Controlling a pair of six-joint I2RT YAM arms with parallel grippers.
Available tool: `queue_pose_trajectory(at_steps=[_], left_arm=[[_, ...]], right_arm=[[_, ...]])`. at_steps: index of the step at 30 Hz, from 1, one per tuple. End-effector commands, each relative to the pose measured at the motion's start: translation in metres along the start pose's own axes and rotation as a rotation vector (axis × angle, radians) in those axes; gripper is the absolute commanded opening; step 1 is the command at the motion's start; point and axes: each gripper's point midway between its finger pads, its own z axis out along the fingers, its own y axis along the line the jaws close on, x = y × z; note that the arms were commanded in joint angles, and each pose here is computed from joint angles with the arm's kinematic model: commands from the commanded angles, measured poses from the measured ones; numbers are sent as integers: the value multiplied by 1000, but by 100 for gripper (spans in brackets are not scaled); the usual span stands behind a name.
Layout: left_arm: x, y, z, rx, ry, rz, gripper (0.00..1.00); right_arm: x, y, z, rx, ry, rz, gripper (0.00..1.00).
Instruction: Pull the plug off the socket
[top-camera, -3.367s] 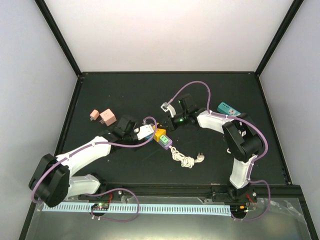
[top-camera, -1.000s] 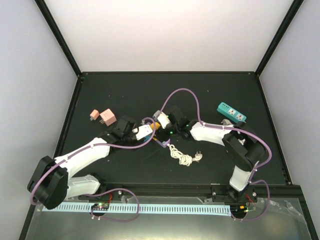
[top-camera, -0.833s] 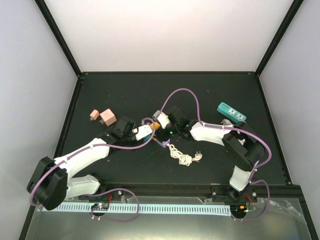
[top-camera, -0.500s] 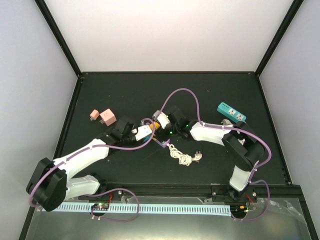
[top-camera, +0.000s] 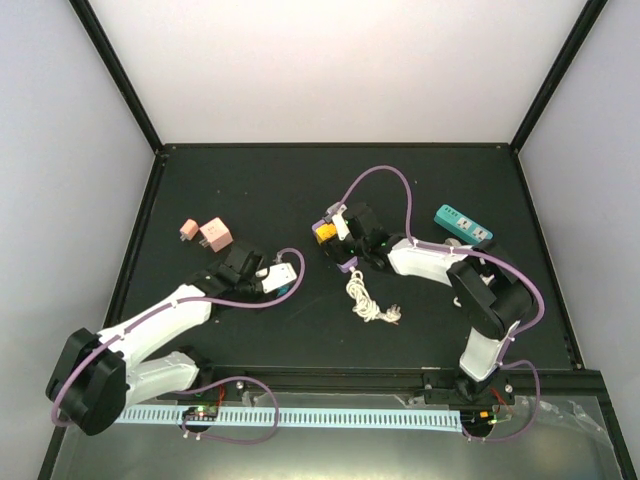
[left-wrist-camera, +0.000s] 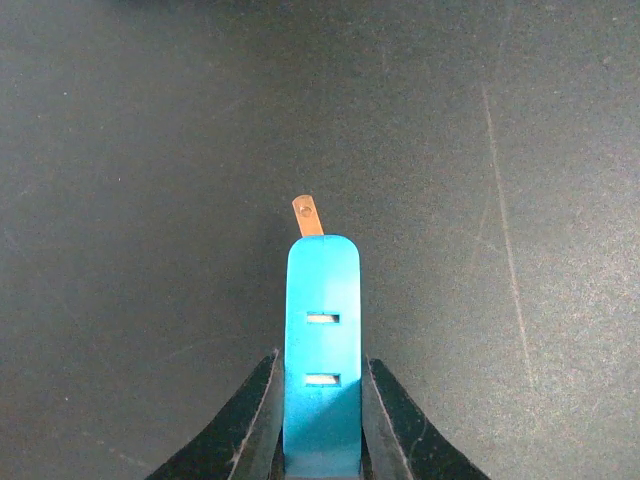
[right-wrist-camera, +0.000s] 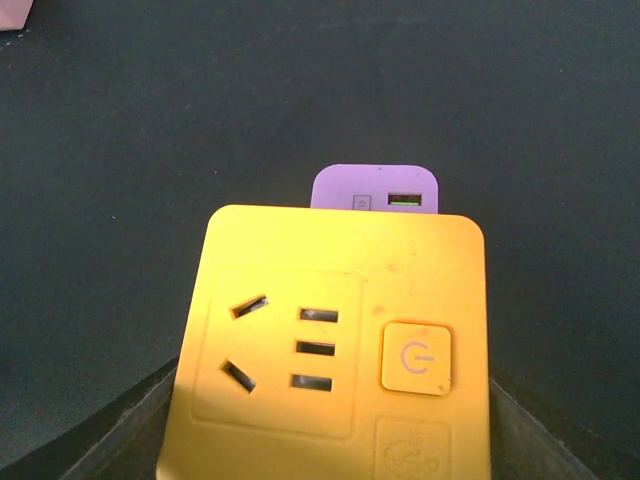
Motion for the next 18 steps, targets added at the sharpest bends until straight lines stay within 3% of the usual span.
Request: queue_pose_trajectory(at_steps=[1,10,14,18], left_arm=[[1,3,-6,-11,1,14,2],[-17,3,-26,12,-57,16,2],[-26,-3,-39,54,-84,40,2],[-33,-13,-52,104,-121,77,2]], right_arm=[[48,-18,6,86,152,-33,26],[35,1,1,-20,153,-18,62],[7,11,-14,-75,86,-30,82],[-28,24,-38,-147,-10,-53,94]])
